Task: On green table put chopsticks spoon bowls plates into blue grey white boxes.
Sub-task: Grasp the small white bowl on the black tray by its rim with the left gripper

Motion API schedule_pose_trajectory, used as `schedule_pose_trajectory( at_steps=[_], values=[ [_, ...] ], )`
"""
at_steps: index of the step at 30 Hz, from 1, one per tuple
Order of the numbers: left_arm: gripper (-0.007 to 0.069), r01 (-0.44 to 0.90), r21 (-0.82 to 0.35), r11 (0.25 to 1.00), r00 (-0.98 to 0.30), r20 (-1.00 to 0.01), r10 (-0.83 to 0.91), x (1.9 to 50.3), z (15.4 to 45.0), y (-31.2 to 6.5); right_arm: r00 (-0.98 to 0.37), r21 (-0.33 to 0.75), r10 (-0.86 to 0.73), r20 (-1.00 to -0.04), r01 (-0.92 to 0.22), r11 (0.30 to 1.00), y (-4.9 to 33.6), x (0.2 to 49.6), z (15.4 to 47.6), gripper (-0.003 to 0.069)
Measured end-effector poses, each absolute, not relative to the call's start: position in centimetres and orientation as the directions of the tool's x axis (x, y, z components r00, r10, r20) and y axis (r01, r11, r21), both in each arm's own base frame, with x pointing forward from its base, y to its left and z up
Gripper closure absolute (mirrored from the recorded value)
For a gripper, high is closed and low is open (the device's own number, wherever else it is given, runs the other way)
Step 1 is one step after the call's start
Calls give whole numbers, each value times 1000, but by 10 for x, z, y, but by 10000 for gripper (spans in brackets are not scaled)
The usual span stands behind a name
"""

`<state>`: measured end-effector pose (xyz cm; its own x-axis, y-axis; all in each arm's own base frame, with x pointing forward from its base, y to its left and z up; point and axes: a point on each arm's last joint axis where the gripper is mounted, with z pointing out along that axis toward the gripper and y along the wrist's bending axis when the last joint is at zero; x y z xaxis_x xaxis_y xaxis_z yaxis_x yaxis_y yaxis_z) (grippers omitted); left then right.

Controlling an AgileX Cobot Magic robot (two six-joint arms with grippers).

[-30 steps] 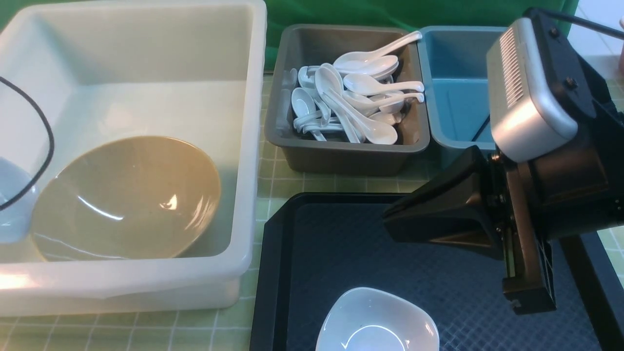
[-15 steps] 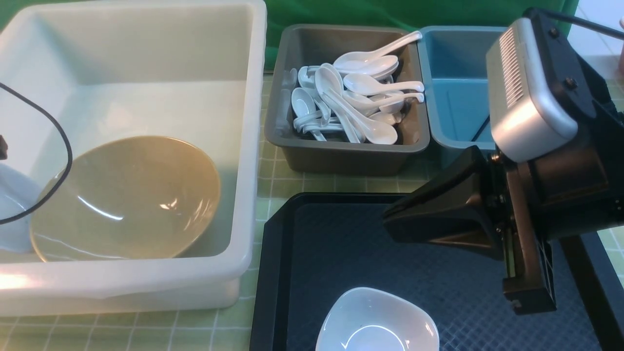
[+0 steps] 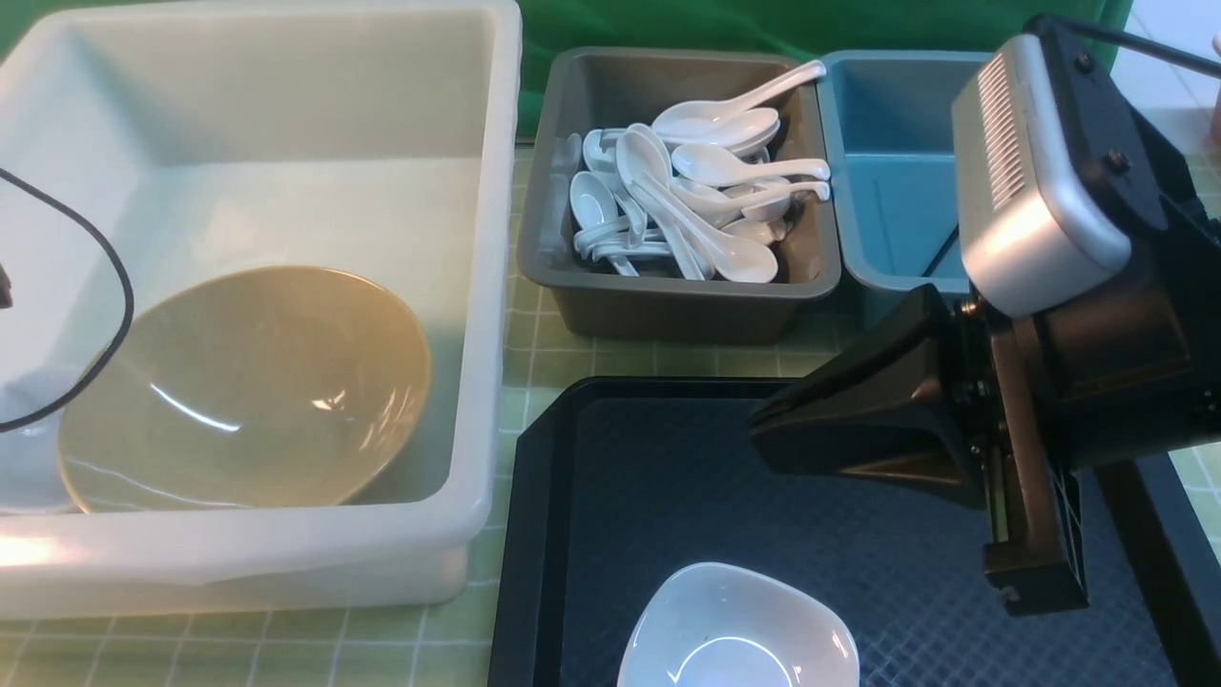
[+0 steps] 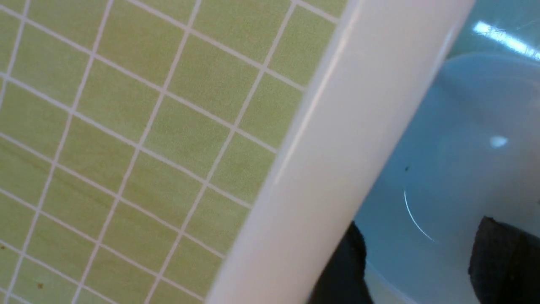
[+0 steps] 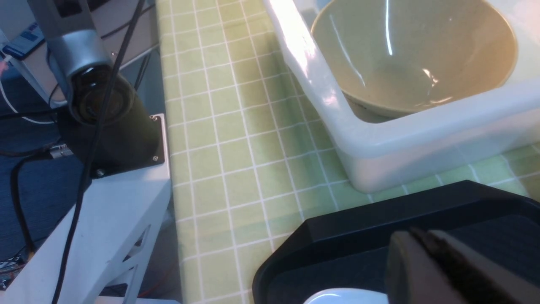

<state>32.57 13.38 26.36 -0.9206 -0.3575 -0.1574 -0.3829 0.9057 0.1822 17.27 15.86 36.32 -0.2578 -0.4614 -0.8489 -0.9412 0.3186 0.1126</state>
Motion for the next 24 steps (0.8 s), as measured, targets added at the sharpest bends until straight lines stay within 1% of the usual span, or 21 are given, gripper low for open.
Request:
schedule_pose_trajectory(
  at_steps=[1,3,4,5,6,7,8,9,10,11,12,13,14,15,16,17,18,19,20,22,24],
  values=[
    [156,-394,180,901,-916,-159,-368,325,267,133,-258,113,-461,-849,-941,319,159,173,363,617],
    [104,-406,182,896,-909,-178,-376,322,278,133,-258,113,-461,-849,-941,319,159,173,363,615],
    [87,-410,183,893,-906,-196,-376,320,286,133,-258,113,-462,-849,-941,318,159,173,363,613],
    [83,-411,183,893,-905,-199,-376,320,288,132,-258,113,-462,-849,-941,318,159,173,363,613],
    [76,-416,184,891,-900,-221,-375,318,296,132,-258,114,-463,-848,-942,316,159,172,363,612],
    [63,-426,188,885,-886,-284,-367,315,318,132,-259,117,-466,-846,-943,312,159,172,363,612],
    [64,-437,166,884,-867,-338,-365,311,336,129,-259,119,-467,-845,-944,309,159,171,363,612],
    [64,-436,166,884,-865,-347,-362,310,339,129,-260,119,-467,-845,-944,309,159,171,363,612],
    [64,-426,131,895,-850,-397,-347,306,357,121,-263,122,-471,-842,-944,308,158,171,362,612],
    [64,-385,96,918,-840,-447,-306,299,376,108,-268,124,-473,-839,-942,313,158,171,362,612],
    [64,-340,64,938,-839,-470,-273,296,385,97,-274,124,-476,-836,-939,322,157,171,362,612],
    [64,-266,36,963,-843,-493,-215,291,395,82,-284,127,-477,-831,-934,334,155,169,363,610],
    [64,-170,14,985,-846,-515,-139,287,403,65,-288,122,-484,-826,-931,345,154,168,363,608],
    [64,-45,0,999,-843,-537,-38,283,411,44,-295,118,-488,-821,-925,361,151,166,365,606],
    [64,34,-17,999,-836,-549,19,281,414,31,-296,106,-498,-815,-921,374,148,165,366,604],
    [64,156,-48,987,-816,-570,101,279,419,8,-307,101,-501,-809,-913,396,145,162,367,602],
    [64,184,-46,982,-810,-574,125,279,419,4,-305,99,-501,-810,-913,396,145,161,368,602],
    [64,308,-76,948,-780,-590,206,276,421,-22,-313,79,-512,-800,-901,428,139,158,370,600],
    [64,376,-103,921,-764,-596,245,275,421,-38,-327,77,-511,-795,-890,449,135,155,372,597],
    [64,511,-142,847,-735,-584,345,270,412,-75,-343,60,-515,-786,-871,488,127,147,376,594],
    [64,588,-183,788,-729,-541,419,265,395,-106,-356,55,-512,-782,-857,512,119,137,381,592]
  ],
)
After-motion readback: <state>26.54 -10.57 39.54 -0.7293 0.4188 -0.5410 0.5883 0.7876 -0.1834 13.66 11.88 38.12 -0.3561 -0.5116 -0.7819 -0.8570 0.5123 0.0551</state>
